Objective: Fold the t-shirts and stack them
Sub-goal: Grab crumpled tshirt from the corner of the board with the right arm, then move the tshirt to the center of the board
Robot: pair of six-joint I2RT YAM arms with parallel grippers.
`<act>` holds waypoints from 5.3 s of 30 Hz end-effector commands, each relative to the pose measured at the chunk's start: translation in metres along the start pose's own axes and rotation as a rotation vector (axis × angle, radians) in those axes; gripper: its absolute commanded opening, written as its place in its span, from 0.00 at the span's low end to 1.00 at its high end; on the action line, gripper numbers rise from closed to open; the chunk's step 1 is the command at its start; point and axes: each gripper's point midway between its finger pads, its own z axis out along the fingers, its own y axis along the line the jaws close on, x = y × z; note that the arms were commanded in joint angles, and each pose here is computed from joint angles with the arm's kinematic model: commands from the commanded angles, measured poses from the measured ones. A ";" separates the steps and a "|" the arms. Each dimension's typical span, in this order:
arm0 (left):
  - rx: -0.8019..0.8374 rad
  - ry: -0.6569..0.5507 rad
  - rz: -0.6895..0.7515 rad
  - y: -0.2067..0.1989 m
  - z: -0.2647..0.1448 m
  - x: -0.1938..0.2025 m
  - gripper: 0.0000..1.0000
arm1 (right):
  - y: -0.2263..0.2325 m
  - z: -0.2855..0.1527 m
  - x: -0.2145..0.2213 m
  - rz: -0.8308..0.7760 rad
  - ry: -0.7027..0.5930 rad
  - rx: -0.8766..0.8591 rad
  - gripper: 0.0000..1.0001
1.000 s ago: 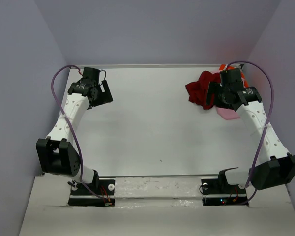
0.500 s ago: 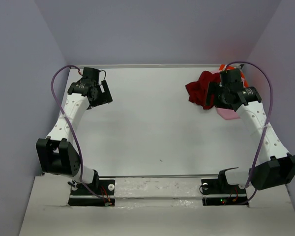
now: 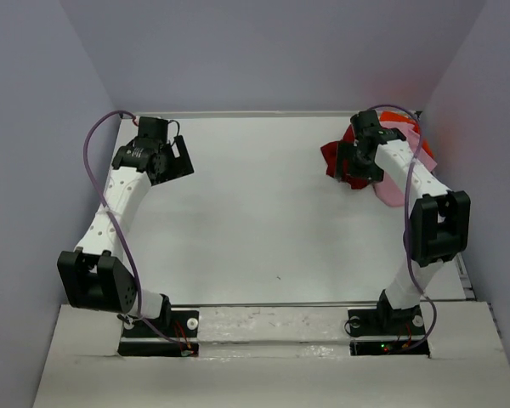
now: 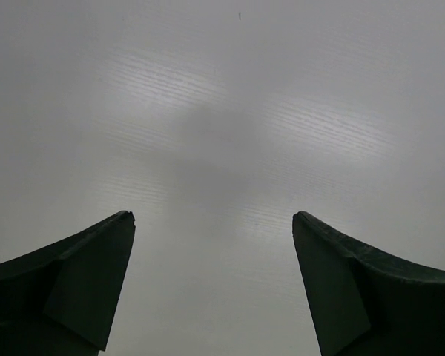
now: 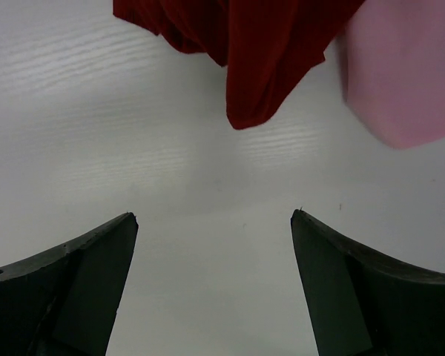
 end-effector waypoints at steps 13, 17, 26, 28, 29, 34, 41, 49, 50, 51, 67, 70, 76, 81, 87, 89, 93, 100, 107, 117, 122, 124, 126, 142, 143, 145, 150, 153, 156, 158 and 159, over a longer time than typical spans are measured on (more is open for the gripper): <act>0.104 -0.064 0.104 -0.008 -0.014 -0.007 0.99 | -0.027 0.013 -0.135 0.105 -0.275 -0.147 0.91; 0.085 -0.110 0.087 -0.004 -0.021 -0.016 0.99 | -0.020 0.030 -0.131 0.101 -0.227 -0.176 0.89; 0.160 -0.026 0.082 -0.021 -0.008 -0.005 0.83 | -0.001 0.026 -0.132 0.104 -0.210 -0.281 0.86; 0.172 -0.023 0.080 -0.024 -0.006 -0.004 0.83 | -0.001 0.026 -0.132 0.101 -0.208 -0.279 0.80; 0.171 -0.020 0.081 -0.024 -0.004 -0.004 0.84 | -0.002 0.026 -0.133 0.100 -0.207 -0.274 0.76; 0.158 -0.015 0.083 -0.022 -0.001 -0.004 0.99 | -0.002 0.030 -0.127 0.102 -0.170 -0.271 0.75; 0.162 -0.008 0.085 -0.022 0.003 -0.004 0.99 | -0.002 0.055 -0.108 0.118 -0.084 -0.247 0.00; 0.159 -0.020 0.082 -0.019 0.000 -0.009 0.99 | -0.024 -0.051 -0.189 0.167 -0.379 -0.281 0.00; 0.162 -0.019 0.083 -0.019 0.000 -0.008 0.99 | -0.026 -0.072 -0.200 0.216 -0.419 -0.353 0.00; 0.163 -0.018 0.081 -0.019 0.000 -0.007 0.99 | 0.004 -0.104 -0.209 0.181 -0.464 -0.552 0.00; 0.220 -0.013 0.051 -0.030 0.002 -0.005 0.99 | 0.255 -0.300 -0.007 -0.349 0.188 -1.415 0.00; 0.219 -0.025 0.052 -0.030 -0.002 -0.007 0.99 | 0.240 -0.405 -0.017 -0.478 -0.010 -1.701 0.00; 0.227 -0.045 0.040 -0.029 -0.010 -0.008 0.99 | 0.100 -0.439 -0.135 -0.071 -0.537 -1.580 0.00; 0.231 -0.050 0.035 -0.027 -0.015 -0.005 0.99 | 0.058 -0.380 -0.149 0.107 -0.401 -1.412 0.00; 0.231 -0.069 0.040 -0.026 -0.021 -0.007 0.99 | 0.119 -0.289 -0.084 0.022 -0.170 -1.154 0.00; 0.239 -0.072 0.036 -0.027 -0.023 -0.007 0.99 | 0.111 -0.255 -0.076 0.015 -0.138 -1.013 0.00; 0.245 -0.071 0.036 -0.028 -0.024 -0.005 0.99 | 0.085 -0.252 -0.102 0.043 -0.284 -0.805 0.00; 0.249 -0.067 0.038 -0.029 -0.022 -0.006 0.99 | 0.139 -0.252 -0.072 -0.121 -0.107 -0.894 0.00; 0.257 -0.077 0.044 -0.031 -0.025 -0.012 0.99 | 0.089 -0.209 -0.080 -0.029 -0.195 -0.499 0.00; 0.270 -0.068 0.039 -0.033 -0.022 -0.008 0.99 | 0.083 -0.166 -0.083 -0.127 -0.238 -0.186 0.00; 0.270 -0.074 0.044 -0.034 -0.023 -0.011 0.99 | 0.199 -0.192 -0.018 -0.241 -0.007 -0.709 0.00; 0.282 -0.081 0.043 -0.036 -0.025 -0.012 0.99 | 0.227 -0.217 -0.015 -0.256 -0.021 -0.849 0.00; 0.308 -0.078 0.044 -0.040 -0.026 -0.011 0.99 | 0.248 -0.234 -0.010 -0.245 0.036 -0.976 0.00; 0.308 -0.119 0.018 -0.040 -0.036 -0.020 0.99 | 0.239 -0.315 -0.061 -0.187 -0.162 -1.258 0.00; 0.299 -0.124 0.012 -0.038 -0.036 -0.021 0.99 | 0.243 -0.324 -0.062 -0.183 -0.159 -1.312 0.00; 0.289 -0.142 0.000 -0.036 -0.039 -0.025 0.99 | 0.250 -0.350 -0.072 -0.195 -0.201 -1.416 0.00; 0.305 -0.192 -0.035 -0.038 -0.050 -0.033 0.99 | 0.237 -0.405 -0.099 -0.148 -0.297 -1.593 0.00; 0.310 -0.198 -0.058 -0.038 -0.051 -0.033 0.99 | 0.238 -0.416 -0.096 -0.159 -0.239 -1.653 0.00; 0.311 -0.214 -0.073 -0.037 -0.053 -0.034 0.99 | 0.247 -0.444 -0.087 -0.187 -0.213 -1.765 0.00; 0.311 -0.232 -0.092 -0.036 -0.054 -0.036 0.99 | 0.257 -0.463 -0.081 -0.184 -0.129 -1.897 0.00; 0.306 -0.228 -0.100 -0.035 -0.051 -0.034 0.99 | 0.260 -0.469 -0.080 -0.188 -0.113 -1.931 0.00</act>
